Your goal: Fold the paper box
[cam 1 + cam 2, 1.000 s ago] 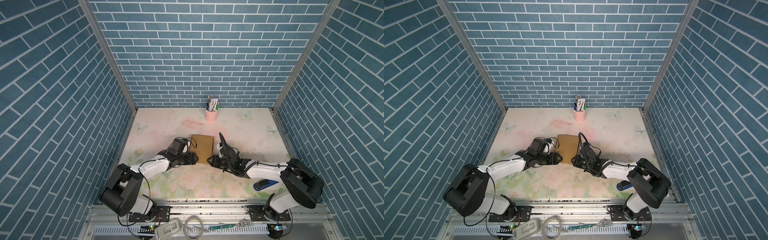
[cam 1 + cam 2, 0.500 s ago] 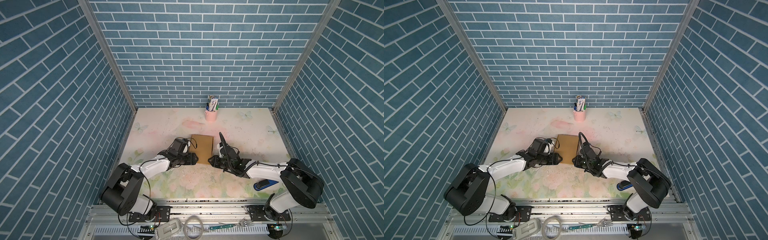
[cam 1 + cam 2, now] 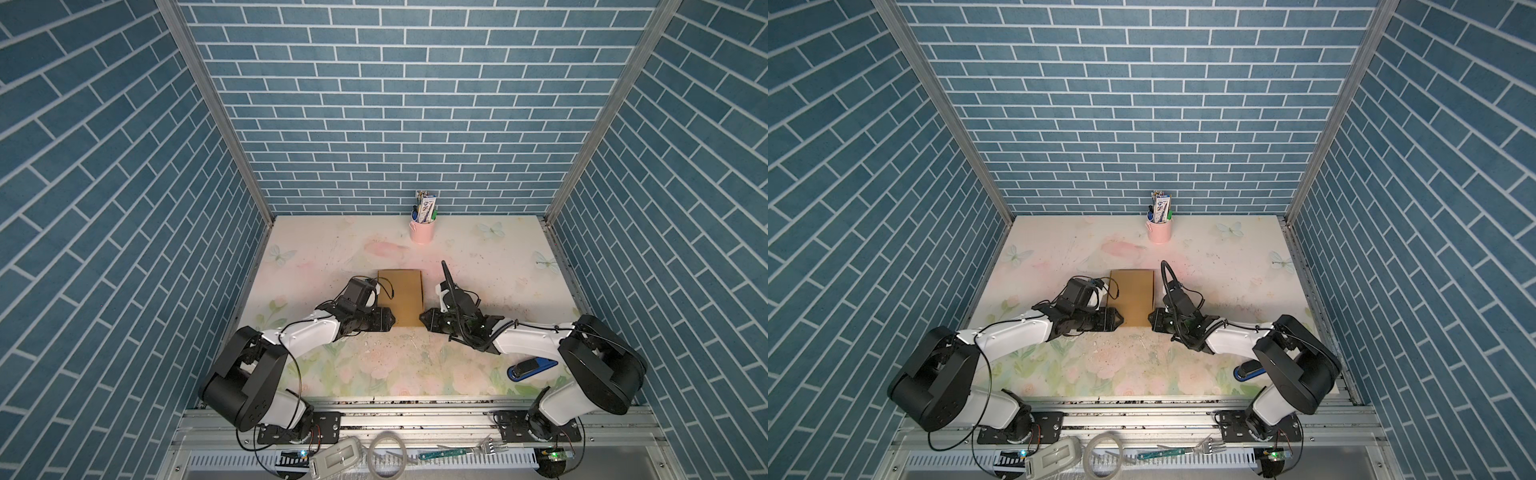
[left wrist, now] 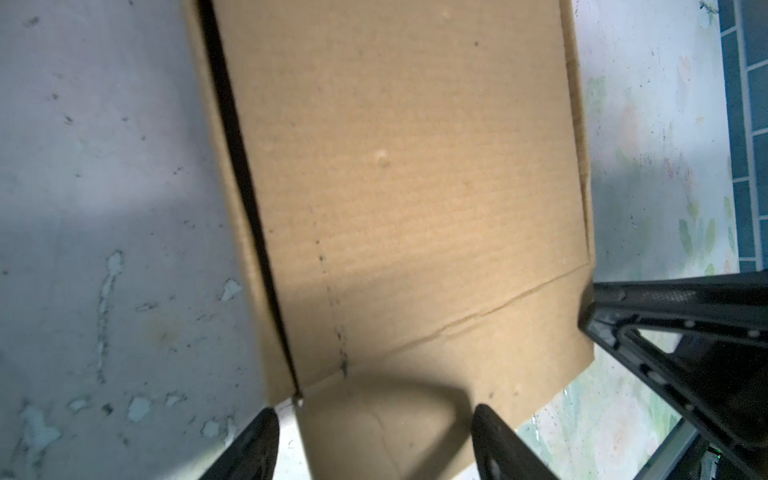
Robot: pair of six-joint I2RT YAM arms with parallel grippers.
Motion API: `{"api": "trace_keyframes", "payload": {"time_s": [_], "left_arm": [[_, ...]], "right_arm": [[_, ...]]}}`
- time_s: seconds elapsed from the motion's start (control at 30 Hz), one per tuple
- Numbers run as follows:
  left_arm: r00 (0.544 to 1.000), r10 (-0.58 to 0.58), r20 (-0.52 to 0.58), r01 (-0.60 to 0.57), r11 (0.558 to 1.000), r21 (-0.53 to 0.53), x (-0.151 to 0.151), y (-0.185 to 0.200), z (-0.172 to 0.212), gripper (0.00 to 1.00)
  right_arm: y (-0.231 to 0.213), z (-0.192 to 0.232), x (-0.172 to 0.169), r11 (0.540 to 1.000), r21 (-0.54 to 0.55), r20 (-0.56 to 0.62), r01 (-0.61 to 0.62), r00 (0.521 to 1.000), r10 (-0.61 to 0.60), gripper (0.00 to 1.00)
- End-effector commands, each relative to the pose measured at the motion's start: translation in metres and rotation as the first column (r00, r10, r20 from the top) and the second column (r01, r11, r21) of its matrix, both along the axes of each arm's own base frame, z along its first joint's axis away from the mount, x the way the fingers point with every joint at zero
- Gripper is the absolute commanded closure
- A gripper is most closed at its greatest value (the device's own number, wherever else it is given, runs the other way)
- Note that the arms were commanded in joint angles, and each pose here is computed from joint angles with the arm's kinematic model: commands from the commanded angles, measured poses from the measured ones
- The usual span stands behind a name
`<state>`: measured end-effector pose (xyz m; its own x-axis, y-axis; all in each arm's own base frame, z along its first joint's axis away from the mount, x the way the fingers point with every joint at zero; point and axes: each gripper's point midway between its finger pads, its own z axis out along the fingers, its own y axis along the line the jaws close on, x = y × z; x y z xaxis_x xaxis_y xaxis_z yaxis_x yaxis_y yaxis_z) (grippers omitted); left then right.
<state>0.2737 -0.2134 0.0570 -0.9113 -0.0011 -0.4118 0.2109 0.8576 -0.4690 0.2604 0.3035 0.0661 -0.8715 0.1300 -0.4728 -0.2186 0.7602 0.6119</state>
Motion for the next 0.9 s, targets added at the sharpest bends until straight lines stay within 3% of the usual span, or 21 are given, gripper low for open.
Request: {"api": "trace_keyframes", "payload": {"time_s": [0.0, 0.6, 0.87], "left_arm": [[1.0, -0.002, 0.017, 0.002, 1.0, 0.024, -0.005, 0.006, 0.005, 0.25], [0.999, 0.048, 0.009, -0.048, 0.998, 0.043, -0.026, 0.027, 0.001, 0.26], [0.992, 0.127, -0.018, -0.126, 0.992, 0.018, -0.041, 0.039, 0.001, 0.29]], "right_arm": [[-0.008, -0.013, 0.001, 1.0, -0.029, -0.001, -0.007, 1.0, 0.007, 0.79], [-0.005, -0.019, 0.014, 1.0, -0.021, -0.019, -0.017, 1.0, 0.017, 0.83], [-0.004, -0.017, 0.017, 1.0, -0.019, -0.023, -0.021, 1.0, 0.02, 0.84]]}}
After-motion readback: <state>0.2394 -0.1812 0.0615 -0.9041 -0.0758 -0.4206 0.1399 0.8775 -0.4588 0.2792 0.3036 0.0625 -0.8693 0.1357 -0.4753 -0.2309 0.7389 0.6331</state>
